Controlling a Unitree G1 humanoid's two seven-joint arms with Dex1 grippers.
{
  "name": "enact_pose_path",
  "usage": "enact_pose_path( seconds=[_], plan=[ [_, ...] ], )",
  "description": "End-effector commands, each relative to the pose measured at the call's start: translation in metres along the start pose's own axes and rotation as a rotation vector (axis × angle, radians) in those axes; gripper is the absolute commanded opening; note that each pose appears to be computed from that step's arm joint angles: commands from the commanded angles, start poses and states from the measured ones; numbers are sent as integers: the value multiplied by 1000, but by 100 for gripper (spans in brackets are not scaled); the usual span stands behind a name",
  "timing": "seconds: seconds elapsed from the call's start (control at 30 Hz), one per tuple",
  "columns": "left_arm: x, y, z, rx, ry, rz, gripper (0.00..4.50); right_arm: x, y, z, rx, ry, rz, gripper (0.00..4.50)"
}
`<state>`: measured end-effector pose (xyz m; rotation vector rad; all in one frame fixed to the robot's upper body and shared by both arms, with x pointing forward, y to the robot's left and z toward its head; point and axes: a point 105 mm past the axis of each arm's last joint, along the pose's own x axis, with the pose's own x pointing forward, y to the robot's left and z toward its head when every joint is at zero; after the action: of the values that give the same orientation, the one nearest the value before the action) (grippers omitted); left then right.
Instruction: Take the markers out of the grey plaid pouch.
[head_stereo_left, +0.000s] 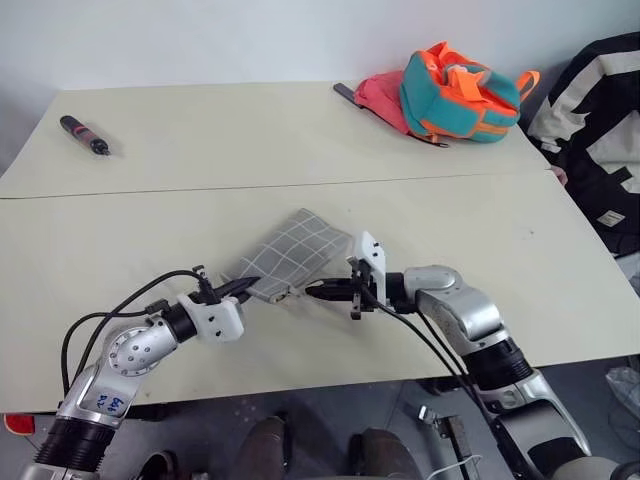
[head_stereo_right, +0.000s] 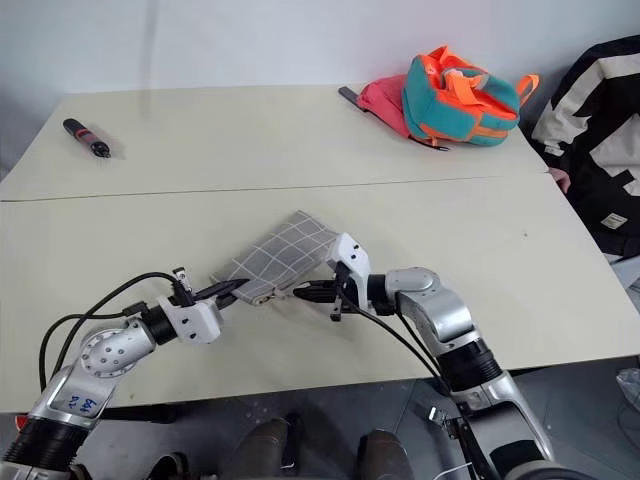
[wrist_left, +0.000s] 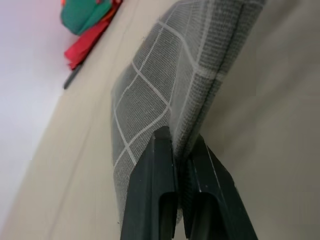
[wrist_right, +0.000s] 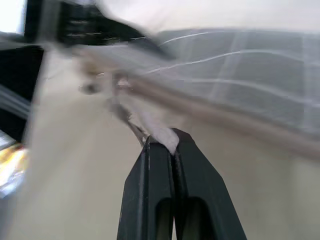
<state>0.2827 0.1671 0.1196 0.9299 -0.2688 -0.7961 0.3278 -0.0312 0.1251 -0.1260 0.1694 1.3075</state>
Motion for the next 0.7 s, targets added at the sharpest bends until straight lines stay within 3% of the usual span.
enact_pose_path(
  seconds=[0.03,0.27,0.43,0.57,0.7],
  plan=[
    [-16,3,8,-20,-35,-13,0,-18,-23,19,-69,-47,-95,2],
    [-41,6,0,-55,-5,-20,0,-48,-49,11,-112,25,-172,2],
    [-56,11,-1,-127,-11,16,0,-86,-91,4,-159,119,-343,2],
    [-55,10,2,-113,-18,9,0,-82,-87,5,-164,97,-300,2],
    [-51,19,5,-212,-53,79,0,-79,-80,5,-168,100,-255,2]
  ],
)
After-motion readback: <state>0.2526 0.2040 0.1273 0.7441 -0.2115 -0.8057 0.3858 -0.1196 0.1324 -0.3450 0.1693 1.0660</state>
